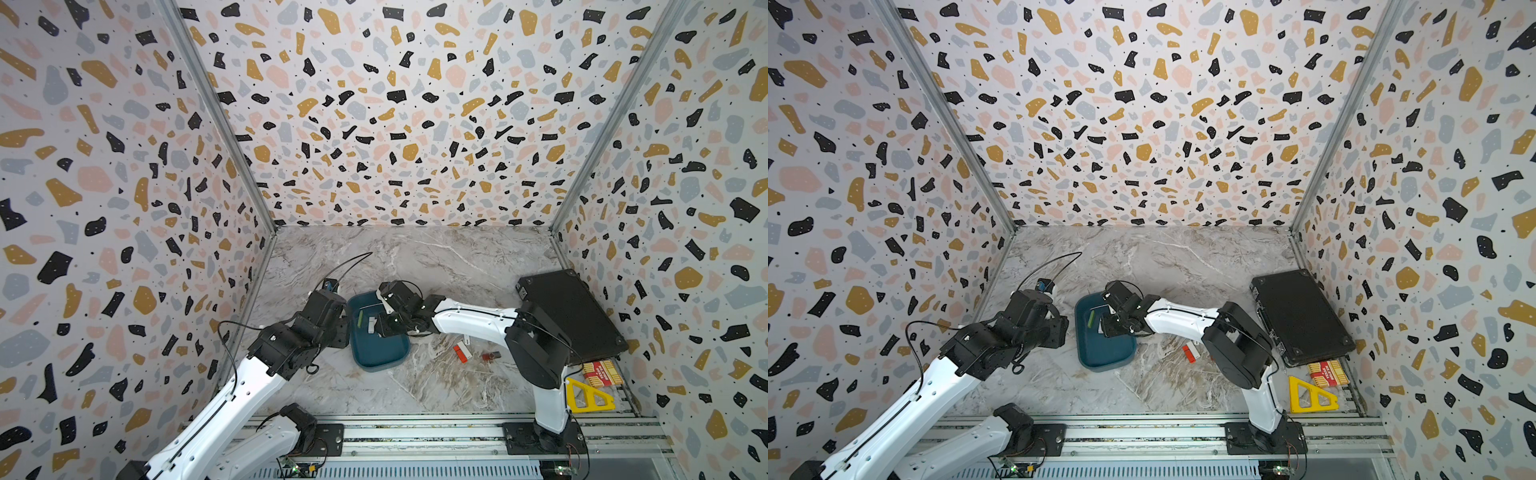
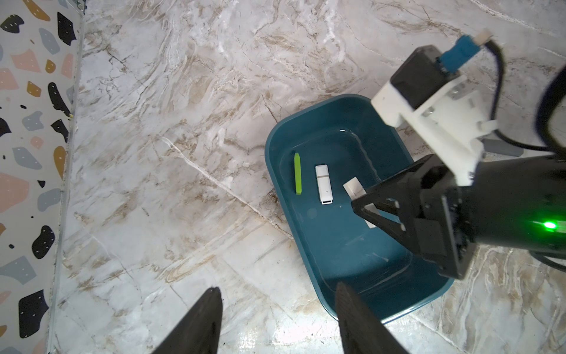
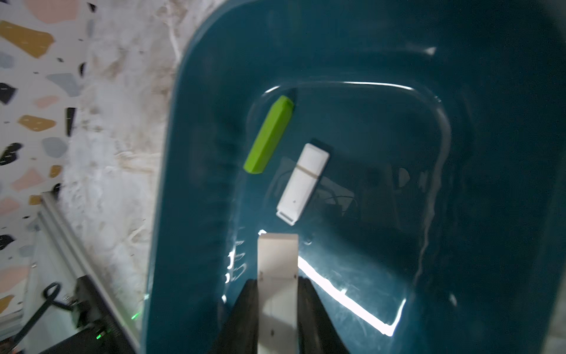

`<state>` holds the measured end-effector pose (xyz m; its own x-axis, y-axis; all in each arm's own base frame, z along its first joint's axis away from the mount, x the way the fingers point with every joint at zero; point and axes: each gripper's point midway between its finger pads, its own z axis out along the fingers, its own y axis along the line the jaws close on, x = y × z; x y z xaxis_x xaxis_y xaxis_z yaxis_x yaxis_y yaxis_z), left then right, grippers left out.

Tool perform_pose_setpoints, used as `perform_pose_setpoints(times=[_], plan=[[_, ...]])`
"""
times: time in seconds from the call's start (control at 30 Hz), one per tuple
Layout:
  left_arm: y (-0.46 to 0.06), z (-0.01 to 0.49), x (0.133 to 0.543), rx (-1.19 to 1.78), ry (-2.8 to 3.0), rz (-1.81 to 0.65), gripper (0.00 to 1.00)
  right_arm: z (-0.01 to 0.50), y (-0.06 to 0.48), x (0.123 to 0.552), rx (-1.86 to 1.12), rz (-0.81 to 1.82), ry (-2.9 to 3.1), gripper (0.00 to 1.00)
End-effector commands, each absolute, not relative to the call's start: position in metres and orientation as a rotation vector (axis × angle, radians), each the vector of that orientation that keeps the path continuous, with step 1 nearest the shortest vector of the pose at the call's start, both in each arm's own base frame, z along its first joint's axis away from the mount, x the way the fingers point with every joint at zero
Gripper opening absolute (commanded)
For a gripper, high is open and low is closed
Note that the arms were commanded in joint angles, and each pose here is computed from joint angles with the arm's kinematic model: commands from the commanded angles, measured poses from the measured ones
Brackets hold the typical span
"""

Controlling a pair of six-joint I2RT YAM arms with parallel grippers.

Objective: Put the usb flash drive into the storage box
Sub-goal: Place the USB flash in the storage box.

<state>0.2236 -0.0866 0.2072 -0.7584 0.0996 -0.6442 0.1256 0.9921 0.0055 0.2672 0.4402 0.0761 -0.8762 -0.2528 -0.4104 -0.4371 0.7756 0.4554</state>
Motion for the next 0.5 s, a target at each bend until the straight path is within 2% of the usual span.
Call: perform_pose_setpoints(times=[0.0, 0.13, 0.27, 0.37, 0.47], plan=[[-0.084, 0.201, 0.224, 0.153, 2.449, -0.021, 0.64, 0.079, 0.437, 0.283, -0.506, 0.681, 2.634, 0.27], [-0.086, 0.200, 0.224, 0.158, 2.455, -0.017, 0.64, 0.081, 0.437, 0.287, -0.525, 0.657, 2.629, 0.38], [-0.087, 0.198, 0.224, 0.167, 2.463, -0.017, 0.64, 0.116, 0.417, 0.292, -0.543, 0.629, 2.555, 0.42], [-0.094, 0.198, 0.222, 0.198, 2.466, -0.053, 0.64, 0.152, 0.376, 0.299, -0.512, 0.589, 2.486, 0.43], [-0.110, 0.198, 0.220, 0.264, 2.463, -0.138, 0.64, 0.172, 0.310, 0.309, -0.397, 0.560, 2.452, 0.44]])
